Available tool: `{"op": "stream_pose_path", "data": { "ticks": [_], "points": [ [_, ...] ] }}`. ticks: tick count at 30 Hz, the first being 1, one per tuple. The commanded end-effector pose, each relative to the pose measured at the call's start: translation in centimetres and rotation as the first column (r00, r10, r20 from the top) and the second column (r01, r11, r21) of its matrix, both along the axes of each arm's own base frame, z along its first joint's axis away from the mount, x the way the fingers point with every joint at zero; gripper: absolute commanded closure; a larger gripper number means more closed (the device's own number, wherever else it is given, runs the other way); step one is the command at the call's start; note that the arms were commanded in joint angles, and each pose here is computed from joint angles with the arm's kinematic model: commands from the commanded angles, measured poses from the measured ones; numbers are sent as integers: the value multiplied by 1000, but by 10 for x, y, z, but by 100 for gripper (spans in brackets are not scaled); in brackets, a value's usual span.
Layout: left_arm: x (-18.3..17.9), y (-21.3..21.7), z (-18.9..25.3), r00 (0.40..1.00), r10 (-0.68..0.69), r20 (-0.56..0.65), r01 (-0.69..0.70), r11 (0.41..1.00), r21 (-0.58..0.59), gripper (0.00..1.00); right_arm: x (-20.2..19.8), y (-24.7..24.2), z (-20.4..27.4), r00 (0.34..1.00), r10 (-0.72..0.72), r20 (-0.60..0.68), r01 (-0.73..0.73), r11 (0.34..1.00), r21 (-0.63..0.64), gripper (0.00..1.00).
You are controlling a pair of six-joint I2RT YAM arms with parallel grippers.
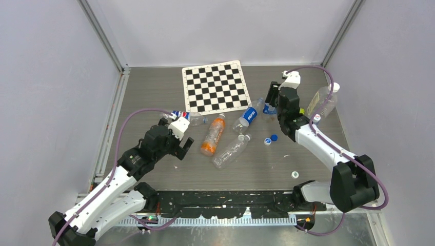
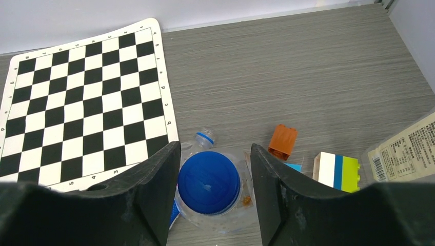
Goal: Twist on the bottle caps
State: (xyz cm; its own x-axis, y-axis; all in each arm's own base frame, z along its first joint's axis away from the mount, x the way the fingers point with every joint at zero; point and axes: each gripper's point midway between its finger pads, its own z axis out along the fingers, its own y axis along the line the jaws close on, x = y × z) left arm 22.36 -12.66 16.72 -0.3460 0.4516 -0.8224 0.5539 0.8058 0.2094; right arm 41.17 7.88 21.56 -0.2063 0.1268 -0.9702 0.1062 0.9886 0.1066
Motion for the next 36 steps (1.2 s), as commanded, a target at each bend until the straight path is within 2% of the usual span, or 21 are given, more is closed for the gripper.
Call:
{"op": "stream_pose_path", "data": {
  "ticks": [1, 23, 36],
  "points": [
    [4, -6, 9, 999, -17, 41, 18, 999, -32, 0, 0, 0, 23, 998, 3, 68, -5, 1000, 23, 42],
    [4, -8, 6, 999, -26, 31, 27, 999, -30, 0, 5, -3, 31, 997, -15, 70, 15, 1000, 1, 40],
    [4, -7, 7, 999, -25, 33, 26, 999, -31, 0, 4, -3, 45, 995, -12, 97, 12, 1000, 6, 31]
  ]
}}
